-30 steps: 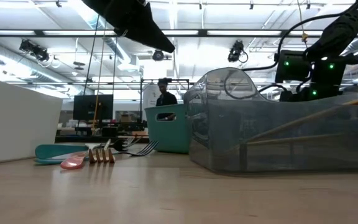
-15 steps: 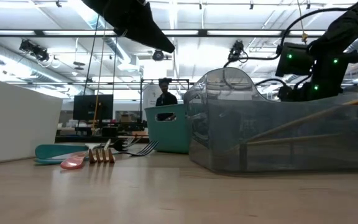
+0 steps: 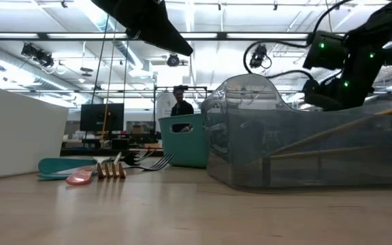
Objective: Sort silverware by color (type)
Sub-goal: Put the gold fork into the black transparent bin
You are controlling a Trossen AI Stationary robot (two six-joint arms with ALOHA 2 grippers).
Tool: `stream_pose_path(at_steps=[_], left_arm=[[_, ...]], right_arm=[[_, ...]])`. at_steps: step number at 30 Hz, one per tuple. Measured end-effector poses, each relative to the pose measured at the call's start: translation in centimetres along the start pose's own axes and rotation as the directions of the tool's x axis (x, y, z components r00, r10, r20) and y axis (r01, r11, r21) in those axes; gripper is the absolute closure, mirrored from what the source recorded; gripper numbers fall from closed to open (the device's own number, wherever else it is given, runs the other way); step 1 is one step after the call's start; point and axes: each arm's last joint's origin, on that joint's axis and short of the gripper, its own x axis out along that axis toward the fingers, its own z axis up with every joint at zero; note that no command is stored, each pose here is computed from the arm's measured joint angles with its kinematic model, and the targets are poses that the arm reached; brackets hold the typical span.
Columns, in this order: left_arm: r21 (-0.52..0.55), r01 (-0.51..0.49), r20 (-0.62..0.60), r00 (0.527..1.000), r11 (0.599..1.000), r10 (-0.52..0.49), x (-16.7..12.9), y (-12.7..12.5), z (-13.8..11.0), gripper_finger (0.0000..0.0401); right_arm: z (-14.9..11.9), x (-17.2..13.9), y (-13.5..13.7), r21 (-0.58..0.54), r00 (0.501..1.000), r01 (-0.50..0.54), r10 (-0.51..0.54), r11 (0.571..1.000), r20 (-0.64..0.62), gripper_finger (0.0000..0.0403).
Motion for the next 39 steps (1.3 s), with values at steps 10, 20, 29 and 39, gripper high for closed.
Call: stream_pose_path(at_steps=[10, 20, 29, 39], left_arm=[[-0.022, -0.001, 0.017, 1.000, 1.000, 0.001, 0.0, 0.0, 0.2, 0.0271], [-0.031, -0.001, 0.032, 0.999, 1.000, 0.002, 0.0, 0.0, 0.4, 0.0271], [-0.036, 0.020, 0.042, 0.999, 0.999, -0.019, 0.0, -0.1, 0.5, 0.0271], [-0.125, 0.108, 0.218, 0.973, 0.986, -0.079, 0.0, 0.3, 2.2, 0.0271]], right_arm=[[1.2, -2.8, 3.1, -0.136, 0.974, -0.147, 0.167, 0.980, 0.151, 0.0388], [1.6, -5.0, 4.1, -0.200, 0.917, -0.204, 0.258, 0.958, 0.304, 0.0387], [1.8, -7.8, 6.1, -0.374, 0.761, -0.319, 0.470, 0.871, 0.446, 0.0387], [1.5, -10.2, 8.4, -0.582, 0.554, -0.377, 0.678, 0.721, 0.482, 0.0386]])
